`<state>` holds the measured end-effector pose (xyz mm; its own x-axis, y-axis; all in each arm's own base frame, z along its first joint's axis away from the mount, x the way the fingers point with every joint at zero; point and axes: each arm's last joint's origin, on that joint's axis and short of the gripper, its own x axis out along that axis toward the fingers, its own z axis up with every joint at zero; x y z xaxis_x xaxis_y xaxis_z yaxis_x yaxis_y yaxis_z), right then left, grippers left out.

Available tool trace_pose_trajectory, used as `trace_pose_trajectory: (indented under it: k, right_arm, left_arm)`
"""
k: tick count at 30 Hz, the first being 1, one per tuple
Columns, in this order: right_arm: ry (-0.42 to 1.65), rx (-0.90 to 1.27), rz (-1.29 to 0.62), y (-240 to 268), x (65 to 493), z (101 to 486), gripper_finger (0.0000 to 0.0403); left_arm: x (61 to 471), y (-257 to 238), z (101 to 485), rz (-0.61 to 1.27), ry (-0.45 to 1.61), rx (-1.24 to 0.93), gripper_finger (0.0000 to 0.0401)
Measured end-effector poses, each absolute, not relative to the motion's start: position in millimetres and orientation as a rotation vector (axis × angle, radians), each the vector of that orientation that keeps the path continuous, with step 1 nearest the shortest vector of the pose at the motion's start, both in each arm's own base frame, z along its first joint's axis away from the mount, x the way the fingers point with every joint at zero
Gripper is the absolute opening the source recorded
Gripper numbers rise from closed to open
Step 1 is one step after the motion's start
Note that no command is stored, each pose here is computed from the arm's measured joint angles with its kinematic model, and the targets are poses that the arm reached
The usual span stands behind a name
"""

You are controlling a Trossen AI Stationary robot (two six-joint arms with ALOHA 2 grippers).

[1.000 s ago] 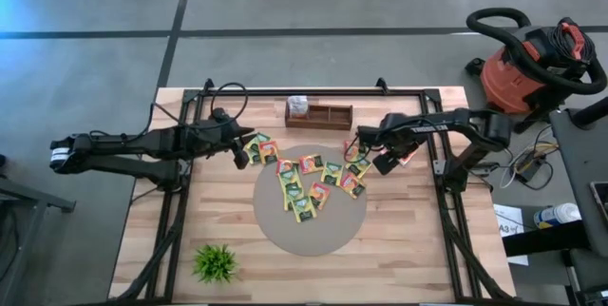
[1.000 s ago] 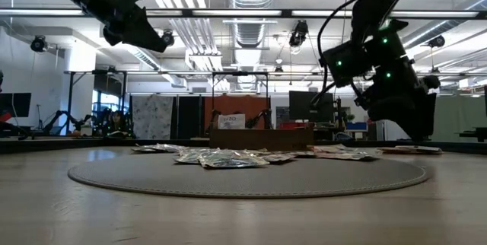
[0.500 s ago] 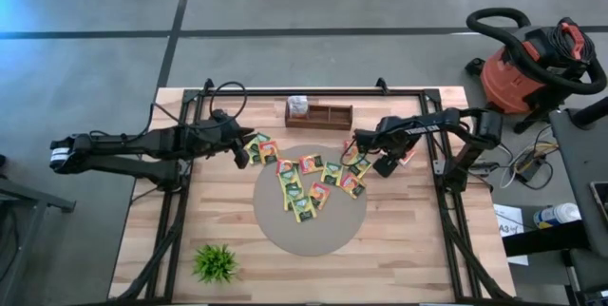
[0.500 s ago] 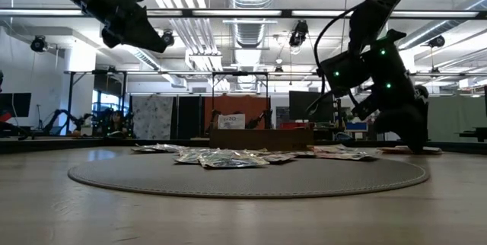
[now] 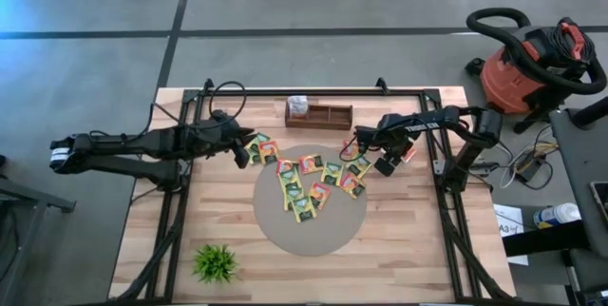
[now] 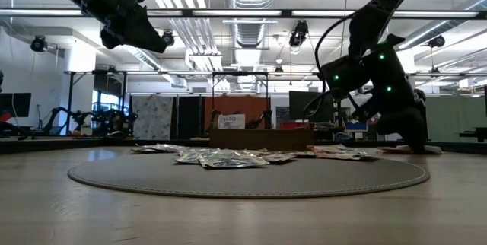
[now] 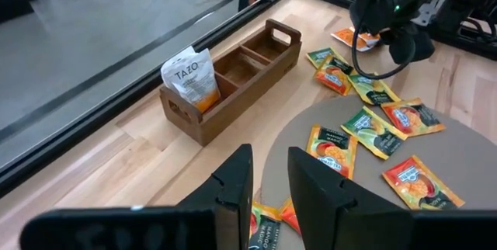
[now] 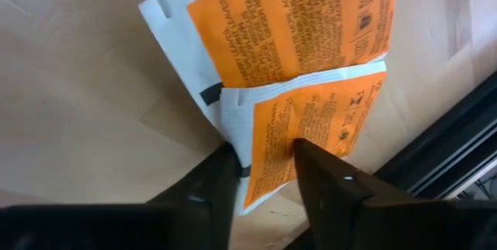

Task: Pick & Place Tea
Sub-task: Put the white tea bag into the left section of the wooden organizer

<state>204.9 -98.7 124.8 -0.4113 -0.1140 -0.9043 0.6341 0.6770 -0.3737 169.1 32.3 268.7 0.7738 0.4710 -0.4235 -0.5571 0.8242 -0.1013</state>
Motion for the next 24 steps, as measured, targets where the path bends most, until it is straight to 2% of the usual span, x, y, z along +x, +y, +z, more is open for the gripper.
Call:
trace_pose_trajectory:
  k: [8,14,24]
  right_arm:
    - [1.806,0.374,-0.841,-99.4,203.9,129.4,0.0016]
    - [1.711,0.518,-0.736,-95.0,205.2,161.7,0.0009]
    - [1.362,0.932,-0.275,-99.6,201.1,224.9,0.0009]
  left_arm:
    - [169.1,32.3,268.7,0.565,0.392,-0.242,0.0078]
    - [169.1,32.3,268.7,0.565,0.392,-0.243,0.0078]
    - [169.3,32.3,269.1,0.565,0.387,-0.243,0.0078]
